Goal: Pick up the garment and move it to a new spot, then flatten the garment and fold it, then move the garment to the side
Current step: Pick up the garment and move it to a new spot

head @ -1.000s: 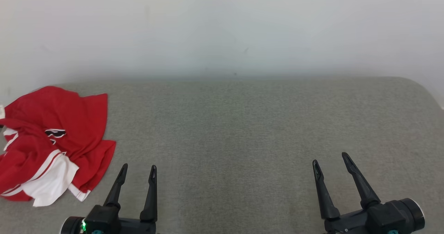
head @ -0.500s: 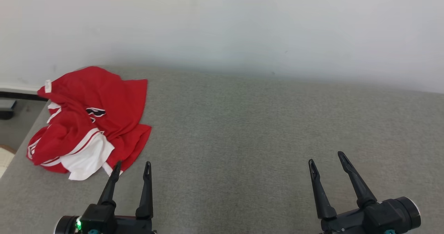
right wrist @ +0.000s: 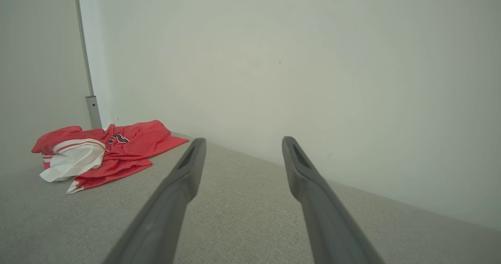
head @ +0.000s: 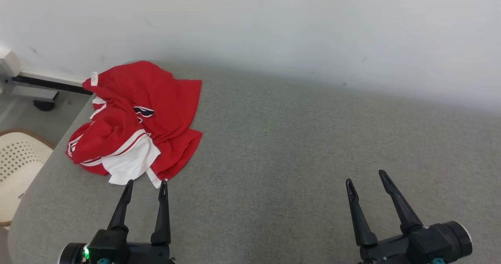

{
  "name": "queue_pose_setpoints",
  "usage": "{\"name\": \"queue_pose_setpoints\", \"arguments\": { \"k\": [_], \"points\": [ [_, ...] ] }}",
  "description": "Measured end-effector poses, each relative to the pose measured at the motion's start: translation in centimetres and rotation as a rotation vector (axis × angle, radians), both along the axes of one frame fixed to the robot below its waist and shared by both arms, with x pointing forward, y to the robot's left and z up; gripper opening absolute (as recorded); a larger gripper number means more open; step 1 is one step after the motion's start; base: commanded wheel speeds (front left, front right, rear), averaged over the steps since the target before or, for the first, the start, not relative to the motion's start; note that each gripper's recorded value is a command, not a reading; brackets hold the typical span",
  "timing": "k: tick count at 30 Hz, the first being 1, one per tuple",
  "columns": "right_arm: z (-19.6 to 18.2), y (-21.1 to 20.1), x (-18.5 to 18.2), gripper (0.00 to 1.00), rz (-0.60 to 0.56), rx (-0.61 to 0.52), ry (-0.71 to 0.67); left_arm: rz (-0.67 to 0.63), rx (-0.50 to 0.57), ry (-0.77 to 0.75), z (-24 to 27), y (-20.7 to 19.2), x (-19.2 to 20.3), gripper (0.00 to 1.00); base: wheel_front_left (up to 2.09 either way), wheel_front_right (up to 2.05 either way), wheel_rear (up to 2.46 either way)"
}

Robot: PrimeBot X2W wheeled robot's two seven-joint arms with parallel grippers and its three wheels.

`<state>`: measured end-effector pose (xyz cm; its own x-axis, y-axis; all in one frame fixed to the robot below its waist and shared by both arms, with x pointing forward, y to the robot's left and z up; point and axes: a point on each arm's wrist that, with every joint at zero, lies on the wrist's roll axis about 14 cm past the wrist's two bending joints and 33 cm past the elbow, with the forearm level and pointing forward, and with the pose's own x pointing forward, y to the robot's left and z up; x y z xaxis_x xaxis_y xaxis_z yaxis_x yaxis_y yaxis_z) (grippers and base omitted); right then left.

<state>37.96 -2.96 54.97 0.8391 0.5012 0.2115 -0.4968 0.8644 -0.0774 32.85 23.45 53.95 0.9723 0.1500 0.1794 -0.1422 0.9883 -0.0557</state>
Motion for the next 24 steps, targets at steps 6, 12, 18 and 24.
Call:
{"name": "queue_pose_setpoints", "arguments": {
  "k": [6, 12, 18, 24],
  "points": [
    [-0.2, 1.2, 0.2, 1.00, 0.035, -0.001, 0.006, 0.041, 0.000, 0.001, 0.0, 1.1, -0.8, 1.00, 0.00, 0.00, 0.00],
    [-0.3, 2.1, 0.1, 1.00, 0.064, 0.002, 0.011, 0.069, -0.013, -0.002, 0.0, 1.9, -1.4, 1.00, 0.00, 0.00, 0.00],
    [-0.5, 2.2, 0.1, 1.00, 0.074, -0.005, 0.013, 0.078, -0.018, -0.001, -0.1, 2.1, -1.4, 1.00, 0.00, 0.00, 0.00],
    [-1.0, 1.9, 0.2, 1.00, 0.073, -0.018, 0.024, 0.111, -0.082, 0.009, -0.7, 2.8, -1.3, 1.00, 0.00, 0.00, 0.00]
  ]
}}
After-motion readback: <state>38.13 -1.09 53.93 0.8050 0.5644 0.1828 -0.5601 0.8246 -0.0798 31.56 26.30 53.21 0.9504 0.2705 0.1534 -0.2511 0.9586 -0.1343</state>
